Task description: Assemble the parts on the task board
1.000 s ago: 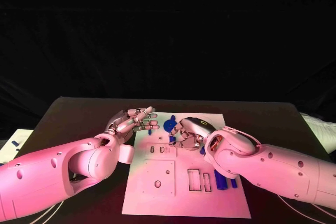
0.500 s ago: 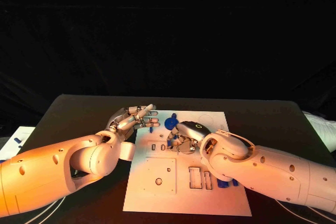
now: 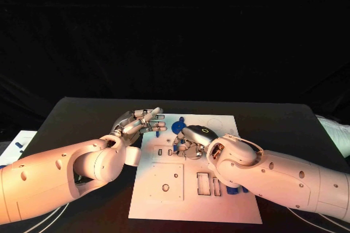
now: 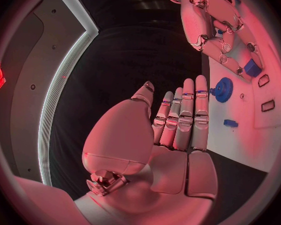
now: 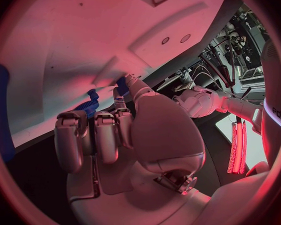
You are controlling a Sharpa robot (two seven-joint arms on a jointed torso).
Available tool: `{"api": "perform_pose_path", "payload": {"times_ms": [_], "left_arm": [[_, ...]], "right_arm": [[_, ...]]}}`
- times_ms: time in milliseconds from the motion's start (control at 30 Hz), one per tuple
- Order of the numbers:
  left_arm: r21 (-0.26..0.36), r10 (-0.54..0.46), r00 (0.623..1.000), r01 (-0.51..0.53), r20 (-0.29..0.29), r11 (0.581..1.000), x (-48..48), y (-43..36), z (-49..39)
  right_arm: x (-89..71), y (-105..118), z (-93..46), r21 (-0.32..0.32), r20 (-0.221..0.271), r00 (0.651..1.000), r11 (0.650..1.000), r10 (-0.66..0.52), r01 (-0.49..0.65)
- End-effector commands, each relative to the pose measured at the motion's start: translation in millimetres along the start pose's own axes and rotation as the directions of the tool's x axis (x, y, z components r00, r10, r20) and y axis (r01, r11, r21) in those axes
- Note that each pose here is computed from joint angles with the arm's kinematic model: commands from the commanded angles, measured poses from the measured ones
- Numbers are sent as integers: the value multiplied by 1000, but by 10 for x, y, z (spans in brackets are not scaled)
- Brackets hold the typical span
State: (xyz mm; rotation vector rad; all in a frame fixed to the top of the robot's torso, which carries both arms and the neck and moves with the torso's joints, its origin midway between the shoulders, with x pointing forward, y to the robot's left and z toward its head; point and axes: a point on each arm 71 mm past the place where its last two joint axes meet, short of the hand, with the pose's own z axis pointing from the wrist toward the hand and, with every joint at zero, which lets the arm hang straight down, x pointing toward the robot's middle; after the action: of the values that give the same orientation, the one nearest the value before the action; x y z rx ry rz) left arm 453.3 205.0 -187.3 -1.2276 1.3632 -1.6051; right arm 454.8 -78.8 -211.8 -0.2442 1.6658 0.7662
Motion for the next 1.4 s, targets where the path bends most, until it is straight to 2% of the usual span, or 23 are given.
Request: {"api": "perform_pose_path", "payload": {"times_ms": [33, 400, 633, 1133, 1267, 1400], "left_arm": [[12, -9, 1000, 10, -14, 1000, 20, -11, 1], [11, -10, 1000, 10, -15, 1000, 21, -10, 0], [10, -10, 1000, 10, -14, 1000, 19, -10, 0], [9, -11, 1000, 11, -16, 1000, 17, -9, 2], [8, -11, 1000, 11, -16, 1000, 16, -8, 2], [8, -10, 1000, 10, -15, 1000, 12, -7, 4]], "right_arm": [[75, -29, -14, 22, -56, 998, 999, -33, 34], [111, -25, -36, 19, -104, 993, 998, -51, 53], [119, -26, -47, 24, -112, 992, 998, -60, 63], [82, -31, -45, 36, -56, 997, 998, -52, 54], [66, -30, -46, 39, -33, 998, 998, -47, 48], [35, -13, -53, 30, 14, 999, 999, -34, 33]]}}
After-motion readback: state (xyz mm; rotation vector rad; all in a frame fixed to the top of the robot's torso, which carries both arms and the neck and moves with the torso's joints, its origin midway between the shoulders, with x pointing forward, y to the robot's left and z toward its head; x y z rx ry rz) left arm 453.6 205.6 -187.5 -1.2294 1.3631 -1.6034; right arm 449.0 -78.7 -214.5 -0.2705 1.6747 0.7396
